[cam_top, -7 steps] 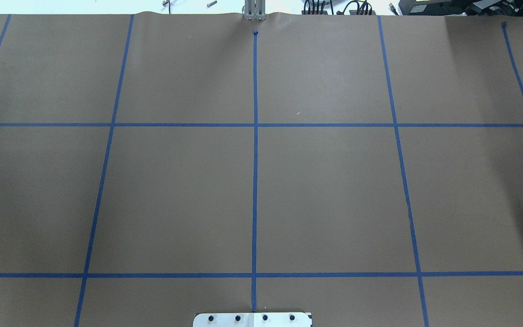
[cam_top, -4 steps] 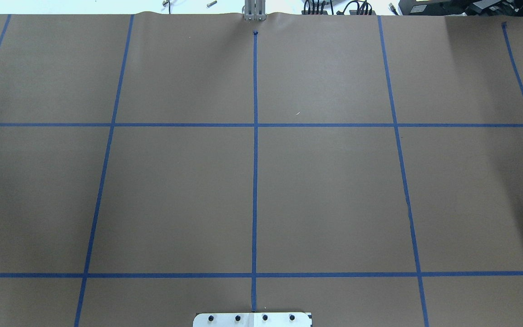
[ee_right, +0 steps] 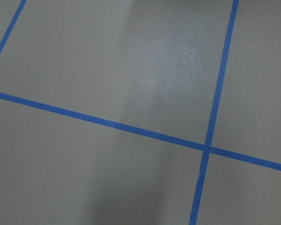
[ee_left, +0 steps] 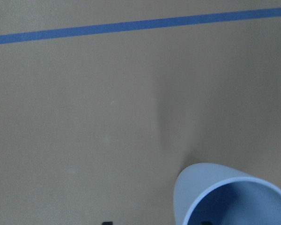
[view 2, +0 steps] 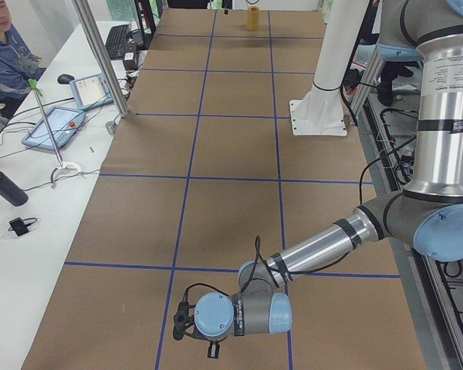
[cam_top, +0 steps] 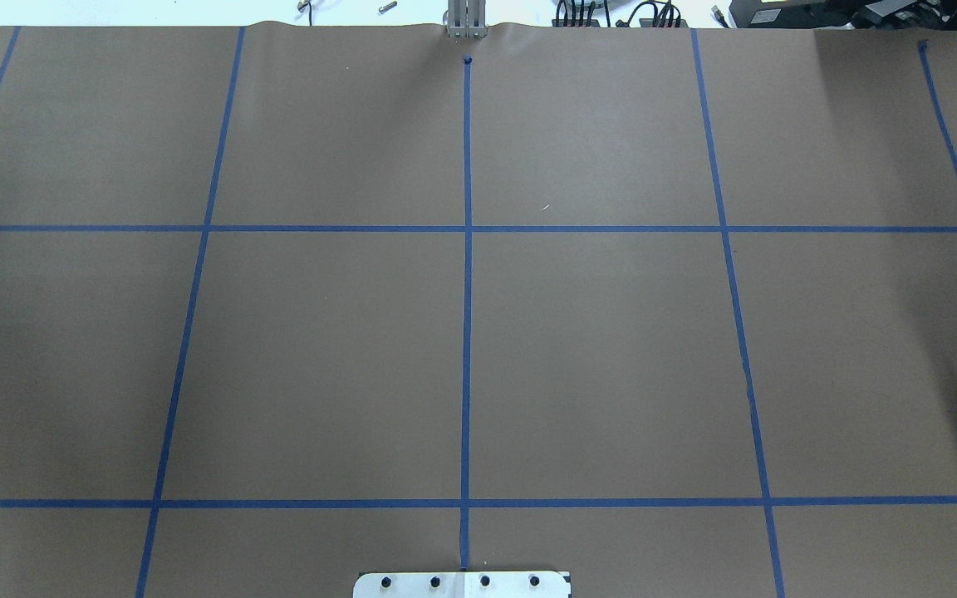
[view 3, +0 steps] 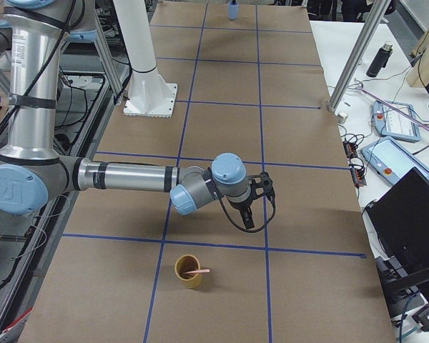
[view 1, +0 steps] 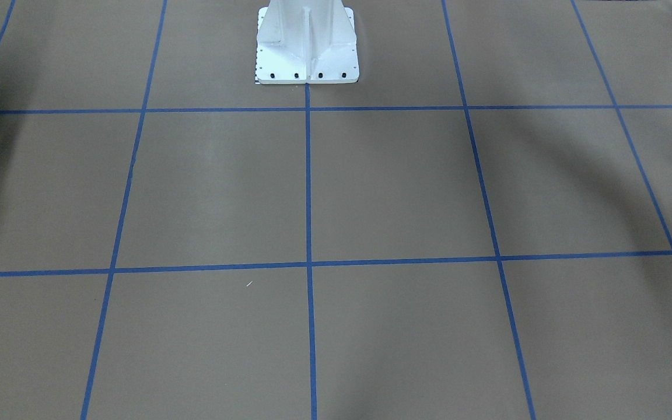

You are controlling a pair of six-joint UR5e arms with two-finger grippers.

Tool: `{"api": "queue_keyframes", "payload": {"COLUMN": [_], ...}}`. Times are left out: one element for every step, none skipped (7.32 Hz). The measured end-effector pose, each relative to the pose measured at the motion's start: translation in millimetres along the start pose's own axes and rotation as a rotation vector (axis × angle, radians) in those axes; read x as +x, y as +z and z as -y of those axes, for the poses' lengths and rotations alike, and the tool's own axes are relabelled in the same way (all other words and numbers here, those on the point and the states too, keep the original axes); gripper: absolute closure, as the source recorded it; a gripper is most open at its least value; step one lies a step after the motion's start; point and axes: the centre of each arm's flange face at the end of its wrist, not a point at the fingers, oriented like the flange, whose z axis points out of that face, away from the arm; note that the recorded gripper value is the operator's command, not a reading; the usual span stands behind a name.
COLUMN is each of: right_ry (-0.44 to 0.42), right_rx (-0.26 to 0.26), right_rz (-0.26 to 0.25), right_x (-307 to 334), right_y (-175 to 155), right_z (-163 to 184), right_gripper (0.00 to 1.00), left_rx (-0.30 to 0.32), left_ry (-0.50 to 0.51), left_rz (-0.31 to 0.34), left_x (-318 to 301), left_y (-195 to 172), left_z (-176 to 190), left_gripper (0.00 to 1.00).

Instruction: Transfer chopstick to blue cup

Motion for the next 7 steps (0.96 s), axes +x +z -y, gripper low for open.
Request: {"api": "queue_keyframes", "payload": {"right_ry": [0.000, 0.000, 0.000, 0.000, -0.001, -0.002, -0.003], "right_rx": [0.000, 0.000, 0.000, 0.000, 0.000, 0.001, -0.001], "right_rz": [0.000, 0.000, 0.000, 0.000, 0.000, 0.001, 0.001], "right_x": [0.0, 0.0, 0.0, 0.0, -0.3, -0.7, -1.2], "right_y": [0.0, 0.0, 0.0, 0.0, 0.0, 0.0, 0.6], "right_z": [0.0, 0.0, 0.0, 0.0, 0.1, 0.2, 0.2], "right_gripper": [0.00, 0.00, 0.00, 0.00, 0.00, 0.00, 0.00], "left_rx": [0.016, 0.040, 0.050, 0.044, 0.040, 0.033, 0.017], "left_ry": [0.004, -0.002, -0.017, -0.042, -0.069, -0.097, -0.132], "left_rz": [-0.013, -0.070, -0.160, -0.228, -0.257, -0.270, -0.281], "left_x": [10.3, 31.4, 65.4, 104.7, 145.2, 196.9, 269.8], "left_y": [-7.5, -22.8, -48.9, -81.9, -112.6, -135.8, -153.2], "left_z": [16.8, 36.1, 54.7, 70.7, 85.9, 105.1, 129.3], "left_gripper": [1.00, 1.00, 1.00, 1.00, 1.00, 1.00, 1.00]}}
